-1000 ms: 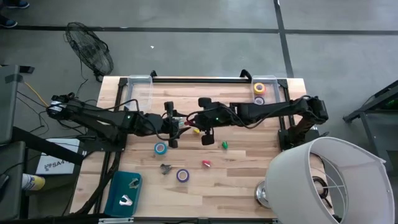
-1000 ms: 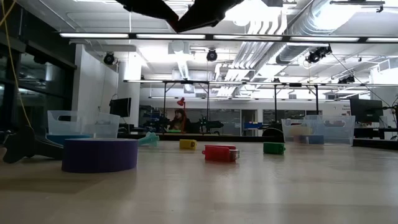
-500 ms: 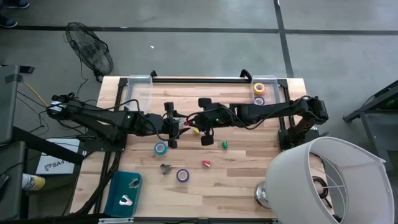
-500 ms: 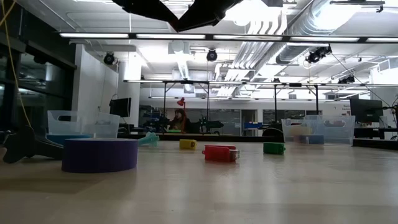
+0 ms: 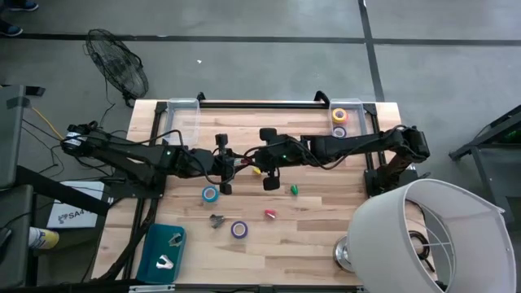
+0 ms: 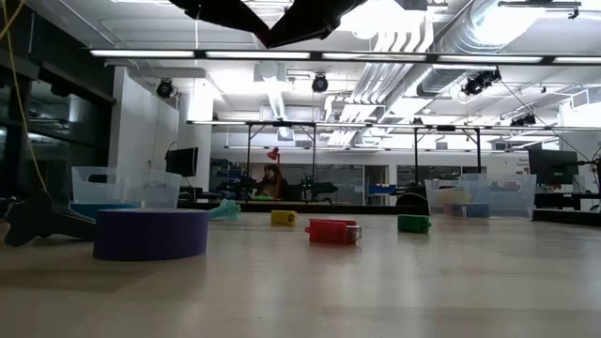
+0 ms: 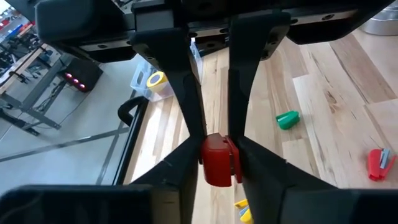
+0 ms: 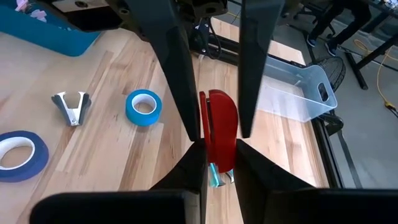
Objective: Pick and place Stapler, Stapler remover, tape
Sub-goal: Put the top right red stapler into the left transparent bin
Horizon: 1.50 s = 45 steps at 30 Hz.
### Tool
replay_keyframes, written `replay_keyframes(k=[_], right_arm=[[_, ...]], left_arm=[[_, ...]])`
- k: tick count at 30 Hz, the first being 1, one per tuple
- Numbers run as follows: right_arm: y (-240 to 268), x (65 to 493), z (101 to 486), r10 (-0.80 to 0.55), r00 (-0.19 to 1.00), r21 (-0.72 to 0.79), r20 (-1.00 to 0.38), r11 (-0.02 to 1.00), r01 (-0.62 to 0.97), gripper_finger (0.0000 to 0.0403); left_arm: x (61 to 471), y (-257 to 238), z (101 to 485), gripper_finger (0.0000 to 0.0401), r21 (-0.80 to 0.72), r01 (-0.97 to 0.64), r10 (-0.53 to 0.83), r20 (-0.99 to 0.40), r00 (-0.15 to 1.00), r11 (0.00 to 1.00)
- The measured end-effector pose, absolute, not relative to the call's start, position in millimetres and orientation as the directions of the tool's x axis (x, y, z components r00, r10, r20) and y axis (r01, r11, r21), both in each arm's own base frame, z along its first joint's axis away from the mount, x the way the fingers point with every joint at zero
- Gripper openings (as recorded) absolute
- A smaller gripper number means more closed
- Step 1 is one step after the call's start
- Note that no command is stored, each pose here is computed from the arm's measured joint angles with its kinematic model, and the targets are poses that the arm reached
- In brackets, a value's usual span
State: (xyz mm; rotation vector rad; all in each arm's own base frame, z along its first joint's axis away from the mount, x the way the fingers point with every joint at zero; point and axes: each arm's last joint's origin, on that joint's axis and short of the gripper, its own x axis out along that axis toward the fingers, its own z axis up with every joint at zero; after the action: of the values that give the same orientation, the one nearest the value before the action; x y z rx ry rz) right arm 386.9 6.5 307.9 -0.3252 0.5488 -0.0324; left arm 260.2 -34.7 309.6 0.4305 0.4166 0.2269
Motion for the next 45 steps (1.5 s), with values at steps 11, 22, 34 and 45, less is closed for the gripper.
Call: replay_keyframes(k=[11, 22, 34, 45], right_arm=[[6, 387, 308, -0.119, 0.853, -0.314, -0.509, 0.948, -0.055, 0.0043], [6, 384, 304, -0.128, 0.826, -0.322, -0.549, 0.944, -0.068, 0.0103], [0, 364, 300, -0.271, 0.696, -0.314, -0.665, 0.947, 0.068, 0.0161], [-16, 358, 294, -0.284, 0.626, -0.201, -0.726, 0.959, 0.202, 0.0162]], left_arm=[[260, -35, 309, 0.0063, 0.438, -0.115, 0.286, -0.347, 0.893, 0.892], [259, -35, 306, 0.0063, 0.434, -0.099, 0.281, -0.377, 0.883, 0.896], [248, -25, 293, 0.0062, 0.533, -0.273, 0.539, -0.442, 0.717, 0.801], [218, 37, 267, 0.0062, 0.498, -0.513, 0.692, -0.651, 0.312, 0.700]])
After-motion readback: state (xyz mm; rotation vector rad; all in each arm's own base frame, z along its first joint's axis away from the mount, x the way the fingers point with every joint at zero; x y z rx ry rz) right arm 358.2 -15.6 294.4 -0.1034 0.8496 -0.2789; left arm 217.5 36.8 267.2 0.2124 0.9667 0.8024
